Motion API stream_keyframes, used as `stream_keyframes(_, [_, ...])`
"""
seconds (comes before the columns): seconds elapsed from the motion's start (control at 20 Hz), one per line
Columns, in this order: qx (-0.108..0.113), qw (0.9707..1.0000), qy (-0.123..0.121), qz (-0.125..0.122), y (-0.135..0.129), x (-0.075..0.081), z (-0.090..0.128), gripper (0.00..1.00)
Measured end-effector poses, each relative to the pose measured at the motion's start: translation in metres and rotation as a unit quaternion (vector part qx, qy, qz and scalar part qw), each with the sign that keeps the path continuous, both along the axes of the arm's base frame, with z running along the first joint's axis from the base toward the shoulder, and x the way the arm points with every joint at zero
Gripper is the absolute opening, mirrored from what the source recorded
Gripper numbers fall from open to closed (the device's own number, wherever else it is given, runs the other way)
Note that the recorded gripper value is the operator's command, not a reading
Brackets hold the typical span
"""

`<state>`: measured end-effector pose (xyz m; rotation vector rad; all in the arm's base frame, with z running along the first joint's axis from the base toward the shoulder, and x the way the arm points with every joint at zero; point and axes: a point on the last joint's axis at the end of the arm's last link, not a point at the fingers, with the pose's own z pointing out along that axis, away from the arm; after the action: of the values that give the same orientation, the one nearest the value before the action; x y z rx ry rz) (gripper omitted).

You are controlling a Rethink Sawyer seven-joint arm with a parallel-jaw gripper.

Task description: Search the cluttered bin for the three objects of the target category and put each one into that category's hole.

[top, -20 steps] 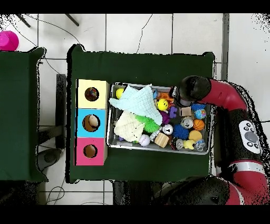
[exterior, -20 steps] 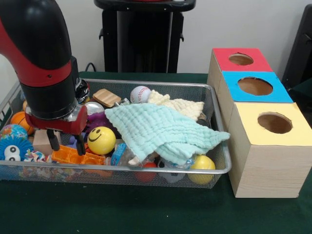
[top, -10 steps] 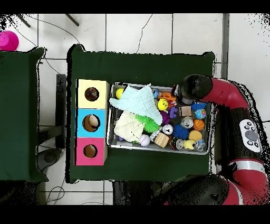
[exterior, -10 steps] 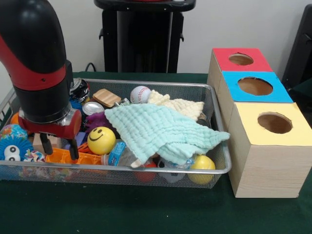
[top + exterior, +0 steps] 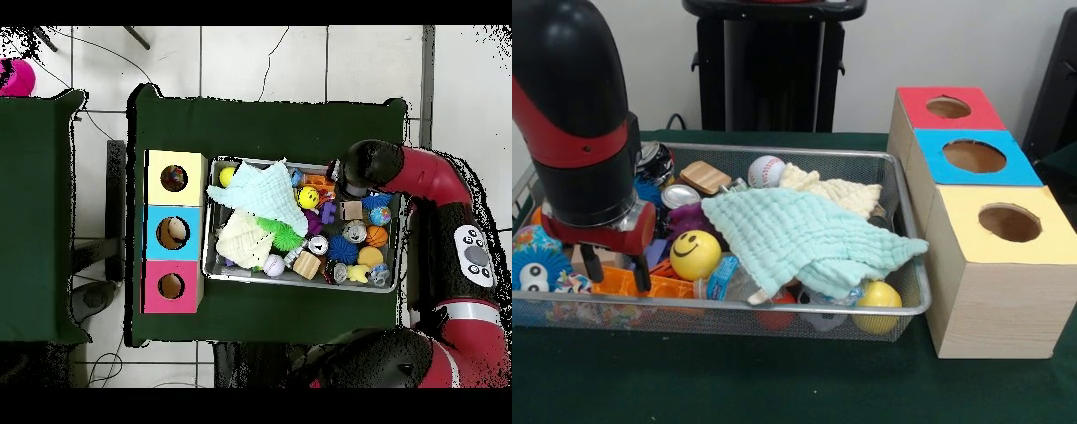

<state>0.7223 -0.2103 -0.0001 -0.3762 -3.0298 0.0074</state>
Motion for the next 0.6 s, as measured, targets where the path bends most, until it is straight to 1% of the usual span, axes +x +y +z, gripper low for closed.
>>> stream_keyframes(0.2, [0.0,1.0,0.004,0.0,-0.001,0.0,0.003,1.0])
stream_keyframes(0.3, [0.0,0.9999,0.011,0.0,-0.003,-0.002,0.011,1.0])
stream_keyframes(0.45, [-0.001,0.9998,0.02,-0.002,-0.007,-0.003,0.024,1.0])
stream_keyframes(0.6, [-0.002,0.9994,0.035,-0.006,-0.013,-0.005,0.048,1.0])
